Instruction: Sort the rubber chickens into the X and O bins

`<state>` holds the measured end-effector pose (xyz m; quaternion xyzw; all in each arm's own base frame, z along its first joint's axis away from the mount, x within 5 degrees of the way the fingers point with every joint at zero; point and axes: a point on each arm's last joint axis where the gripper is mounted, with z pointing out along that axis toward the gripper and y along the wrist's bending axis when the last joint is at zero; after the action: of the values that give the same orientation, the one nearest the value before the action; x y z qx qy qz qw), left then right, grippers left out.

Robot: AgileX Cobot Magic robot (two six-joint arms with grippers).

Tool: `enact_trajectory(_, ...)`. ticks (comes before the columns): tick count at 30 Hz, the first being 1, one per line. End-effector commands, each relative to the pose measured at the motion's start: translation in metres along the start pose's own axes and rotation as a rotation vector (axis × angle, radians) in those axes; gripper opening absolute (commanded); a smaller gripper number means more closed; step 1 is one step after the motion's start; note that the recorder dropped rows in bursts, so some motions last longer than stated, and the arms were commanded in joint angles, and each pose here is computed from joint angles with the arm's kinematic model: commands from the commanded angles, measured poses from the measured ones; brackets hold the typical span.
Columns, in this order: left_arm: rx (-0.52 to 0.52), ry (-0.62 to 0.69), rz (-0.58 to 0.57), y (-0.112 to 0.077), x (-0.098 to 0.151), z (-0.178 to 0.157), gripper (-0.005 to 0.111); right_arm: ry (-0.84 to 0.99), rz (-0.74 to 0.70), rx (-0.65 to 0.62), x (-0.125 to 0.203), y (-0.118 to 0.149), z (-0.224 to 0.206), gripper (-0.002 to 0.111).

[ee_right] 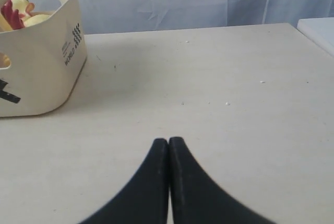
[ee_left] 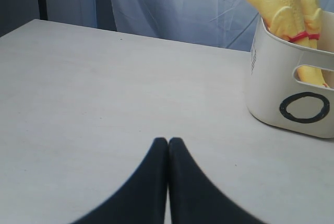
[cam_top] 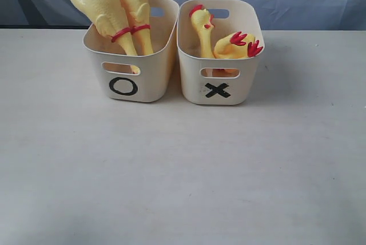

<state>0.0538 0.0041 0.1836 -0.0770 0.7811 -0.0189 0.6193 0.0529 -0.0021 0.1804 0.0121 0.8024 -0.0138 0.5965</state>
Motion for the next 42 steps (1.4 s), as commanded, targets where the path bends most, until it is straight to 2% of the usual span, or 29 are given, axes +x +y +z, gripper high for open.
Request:
enact_trajectory(1, 0.010, -0.006, 0.001, -0.0006, -0.0011, -0.0001, 0.000, -0.017, -0.024, -0.033, -0.0002, 0.0017, 0.0001, -0.001)
enact_trajectory(42, 0.010, -0.006, 0.001, -0.0006, -0.0011, -0.0001, 0.000, -0.018, -0.028, -0.035, -0.0002, 0.0017, 0.0000, -0.001)
